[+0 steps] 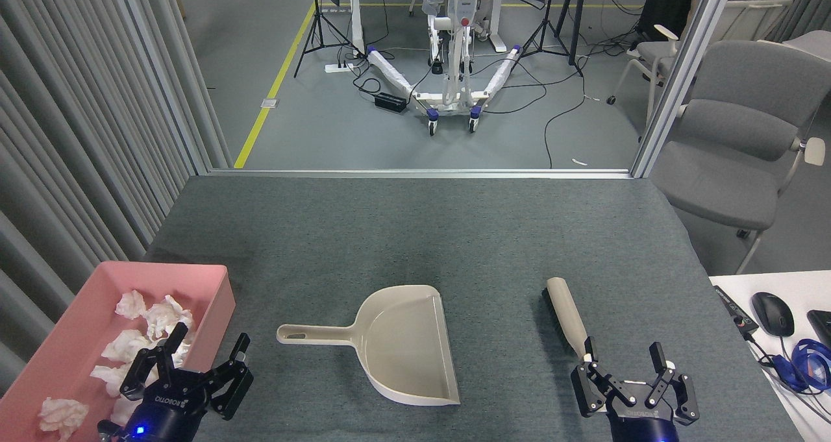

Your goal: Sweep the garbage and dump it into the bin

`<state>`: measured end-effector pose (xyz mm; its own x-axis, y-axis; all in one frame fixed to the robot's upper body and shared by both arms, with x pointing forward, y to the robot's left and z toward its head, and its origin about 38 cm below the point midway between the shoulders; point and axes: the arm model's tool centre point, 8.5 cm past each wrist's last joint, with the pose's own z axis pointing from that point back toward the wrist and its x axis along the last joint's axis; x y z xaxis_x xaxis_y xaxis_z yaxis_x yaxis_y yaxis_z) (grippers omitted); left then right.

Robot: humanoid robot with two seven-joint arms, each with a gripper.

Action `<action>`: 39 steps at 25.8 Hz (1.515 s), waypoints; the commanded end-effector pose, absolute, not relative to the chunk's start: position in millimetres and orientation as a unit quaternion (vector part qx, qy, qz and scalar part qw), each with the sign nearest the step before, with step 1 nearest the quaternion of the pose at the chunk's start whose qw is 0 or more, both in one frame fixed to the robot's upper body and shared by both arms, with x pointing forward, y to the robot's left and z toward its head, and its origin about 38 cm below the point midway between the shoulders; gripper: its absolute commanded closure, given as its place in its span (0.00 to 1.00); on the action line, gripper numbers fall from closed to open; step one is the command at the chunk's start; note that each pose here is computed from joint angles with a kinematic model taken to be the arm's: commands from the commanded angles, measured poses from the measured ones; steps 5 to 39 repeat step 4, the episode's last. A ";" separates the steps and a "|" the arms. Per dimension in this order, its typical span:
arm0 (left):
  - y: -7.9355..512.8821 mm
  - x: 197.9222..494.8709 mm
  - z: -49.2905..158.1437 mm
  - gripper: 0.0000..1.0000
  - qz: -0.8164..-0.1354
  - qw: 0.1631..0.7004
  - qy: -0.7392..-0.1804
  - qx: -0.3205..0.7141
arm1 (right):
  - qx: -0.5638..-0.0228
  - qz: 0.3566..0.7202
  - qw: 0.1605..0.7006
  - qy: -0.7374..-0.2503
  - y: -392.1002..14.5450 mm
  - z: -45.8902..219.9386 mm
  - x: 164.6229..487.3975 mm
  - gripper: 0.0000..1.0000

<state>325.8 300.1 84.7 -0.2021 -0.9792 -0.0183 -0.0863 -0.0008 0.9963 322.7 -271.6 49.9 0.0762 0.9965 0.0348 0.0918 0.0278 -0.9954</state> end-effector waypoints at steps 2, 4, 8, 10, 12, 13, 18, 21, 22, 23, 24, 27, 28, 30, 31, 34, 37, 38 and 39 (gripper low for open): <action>298.3 326.6 87.0 0.00 -0.528 0.420 -0.570 0.469 | -0.532 0.451 0.505 -0.509 -271.5 48.2 321.1 0.02; 295.9 325.7 90.6 0.00 -0.527 0.416 -0.574 0.468 | -0.532 0.450 0.505 -0.509 -271.5 48.4 321.1 0.02; 295.9 325.7 90.6 0.00 -0.527 0.416 -0.574 0.468 | -0.532 0.450 0.505 -0.509 -271.5 48.4 321.1 0.02; 295.9 325.7 90.6 0.00 -0.527 0.416 -0.574 0.468 | -0.532 0.450 0.505 -0.509 -271.5 48.4 321.1 0.02; 295.9 325.7 90.6 0.00 -0.527 0.416 -0.574 0.468 | -0.532 0.450 0.505 -0.509 -271.5 48.4 321.1 0.02; 295.9 325.7 90.6 0.00 -0.527 0.416 -0.574 0.468 | -0.532 0.450 0.505 -0.509 -271.5 48.4 321.1 0.02; 295.9 325.7 90.6 0.00 -0.527 0.416 -0.574 0.468 | -0.532 0.450 0.505 -0.509 -271.5 48.4 321.1 0.02; 295.9 325.7 90.6 0.00 -0.527 0.416 -0.574 0.468 | -0.532 0.450 0.505 -0.509 -271.5 48.4 321.1 0.02; 295.9 325.7 90.6 0.00 -0.527 0.416 -0.574 0.468 | -0.532 0.450 0.505 -0.509 -271.5 48.4 321.1 0.02; 295.9 325.7 90.6 0.00 -0.527 0.416 -0.574 0.468 | -0.532 0.450 0.505 -0.509 -271.5 48.4 321.1 0.02; 295.9 325.7 90.6 0.00 -0.527 0.416 -0.574 0.468 | -0.532 0.450 0.505 -0.509 -271.5 48.4 321.1 0.02; 295.9 325.7 90.6 0.00 -0.527 0.416 -0.574 0.468 | -0.532 0.450 0.505 -0.509 -271.5 48.4 321.1 0.02; 295.9 325.7 90.6 0.00 -0.527 0.416 -0.574 0.468 | -0.532 0.450 0.505 -0.509 -271.5 48.4 321.1 0.02; 295.9 325.7 90.6 0.00 -0.527 0.416 -0.574 0.468 | -0.532 0.450 0.505 -0.509 -271.5 48.4 321.1 0.02; 295.9 325.7 90.6 0.00 -0.527 0.416 -0.574 0.468 | -0.532 0.450 0.505 -0.509 -271.5 48.4 321.1 0.02; 295.9 325.7 90.6 0.00 -0.527 0.416 -0.574 0.468 | -0.532 0.450 0.505 -0.509 -271.5 48.4 321.1 0.02; 295.9 325.7 90.6 0.00 -0.527 0.416 -0.574 0.468 | -0.532 0.450 0.505 -0.509 -271.5 48.4 321.1 0.02; 295.9 325.7 90.6 0.00 -0.527 0.416 -0.574 0.468 | -0.532 0.450 0.505 -0.509 -271.5 48.4 321.1 0.02; 295.9 325.7 90.6 0.00 -0.527 0.416 -0.574 0.468 | -0.532 0.450 0.505 -0.509 -271.5 48.4 321.1 0.02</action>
